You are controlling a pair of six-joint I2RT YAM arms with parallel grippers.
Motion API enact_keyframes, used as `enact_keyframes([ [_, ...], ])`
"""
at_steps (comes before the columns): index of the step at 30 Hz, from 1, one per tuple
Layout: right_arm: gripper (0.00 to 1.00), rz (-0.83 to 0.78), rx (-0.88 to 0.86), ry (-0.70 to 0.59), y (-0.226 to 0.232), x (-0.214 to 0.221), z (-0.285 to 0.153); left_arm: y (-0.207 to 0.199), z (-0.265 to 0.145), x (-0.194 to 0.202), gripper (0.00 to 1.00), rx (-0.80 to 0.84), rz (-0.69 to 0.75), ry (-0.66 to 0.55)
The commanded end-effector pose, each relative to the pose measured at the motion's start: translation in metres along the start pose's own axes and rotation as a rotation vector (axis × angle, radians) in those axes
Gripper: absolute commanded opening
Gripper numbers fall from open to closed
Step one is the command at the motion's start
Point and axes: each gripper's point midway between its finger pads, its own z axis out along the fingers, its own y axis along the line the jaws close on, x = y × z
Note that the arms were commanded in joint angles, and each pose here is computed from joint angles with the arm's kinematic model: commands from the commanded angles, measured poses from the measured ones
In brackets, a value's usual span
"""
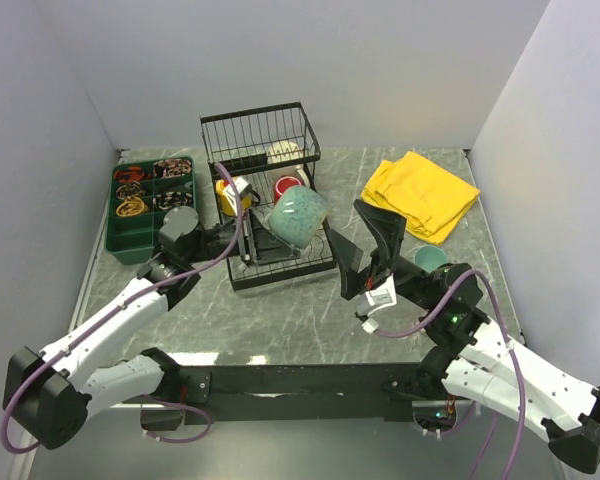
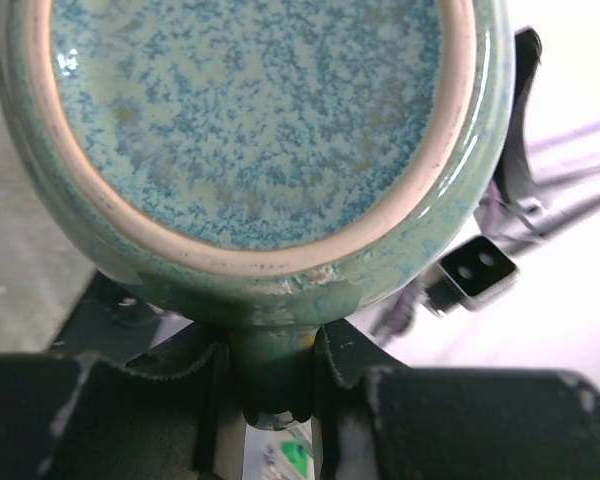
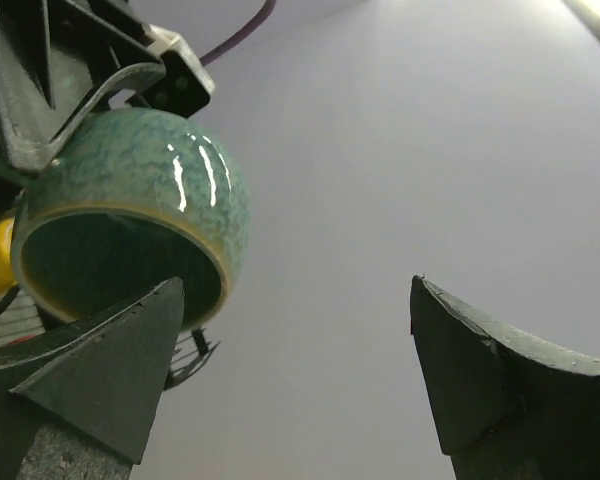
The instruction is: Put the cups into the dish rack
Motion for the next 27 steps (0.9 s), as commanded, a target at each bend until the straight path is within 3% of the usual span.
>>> enact_keyframes([
  [1,1.0,0.026,0.003,0.075,0.003,0.01,-0.012,-0.009,-0.011,-0.03,0.01,-0.07,0.24,-0.131],
  [6,1.0,0.186,0.006,0.218,0.006,0.032,-0.024,0.047,-0.026,-0.051,0.01,-0.361,0.374,-0.203],
  [11,1.0,0.259,0.038,0.274,0.004,0.038,-0.038,0.1,-0.049,-0.076,0.01,-0.625,0.493,-0.285],
  [17,1.0,0.307,0.068,0.291,0.002,0.04,-0.047,0.146,-0.067,-0.098,0.01,-0.821,0.603,-0.331],
  [27,1.0,0.325,0.115,0.289,-0.006,0.038,-0.057,0.232,-0.086,-0.126,0.01,-1.135,0.558,-0.386],
])
